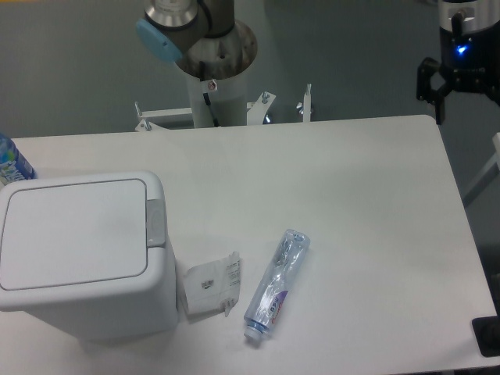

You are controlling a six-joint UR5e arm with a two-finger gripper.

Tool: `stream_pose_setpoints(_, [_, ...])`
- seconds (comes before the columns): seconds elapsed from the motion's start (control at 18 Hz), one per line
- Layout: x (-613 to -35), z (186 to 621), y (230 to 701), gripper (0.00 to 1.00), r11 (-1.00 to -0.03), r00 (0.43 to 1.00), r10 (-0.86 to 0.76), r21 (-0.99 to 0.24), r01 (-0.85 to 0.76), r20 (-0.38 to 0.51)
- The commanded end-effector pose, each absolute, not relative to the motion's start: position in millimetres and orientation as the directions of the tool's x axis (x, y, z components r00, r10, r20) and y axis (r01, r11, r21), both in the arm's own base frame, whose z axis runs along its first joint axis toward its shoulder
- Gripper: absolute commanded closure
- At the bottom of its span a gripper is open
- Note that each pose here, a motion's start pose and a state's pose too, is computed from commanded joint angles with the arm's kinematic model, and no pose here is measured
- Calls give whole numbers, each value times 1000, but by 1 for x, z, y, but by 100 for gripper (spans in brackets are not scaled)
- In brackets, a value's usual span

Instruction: Open the trash can

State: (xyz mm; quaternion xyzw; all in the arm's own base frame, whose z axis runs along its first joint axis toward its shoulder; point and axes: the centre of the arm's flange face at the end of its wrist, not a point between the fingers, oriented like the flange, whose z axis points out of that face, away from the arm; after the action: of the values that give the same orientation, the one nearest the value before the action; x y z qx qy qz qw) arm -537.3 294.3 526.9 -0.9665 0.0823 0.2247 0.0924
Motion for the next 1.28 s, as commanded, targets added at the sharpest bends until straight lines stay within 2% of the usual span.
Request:
stream_pose_setpoints(0.5, [-537, 526, 294, 0, -970, 887, -115, -141, -197, -448])
stream_pose_setpoints(0.78, [-534, 528, 297, 0, -976, 901, -23, -187, -115, -434])
stream_pose_setpoints(1.06, [-509, 527, 342, 0, -951, 916, 174, -302, 61, -363])
stream_pose_setpoints(1.28, [-475, 525, 388, 0, -918, 918, 269, -367, 153, -291])
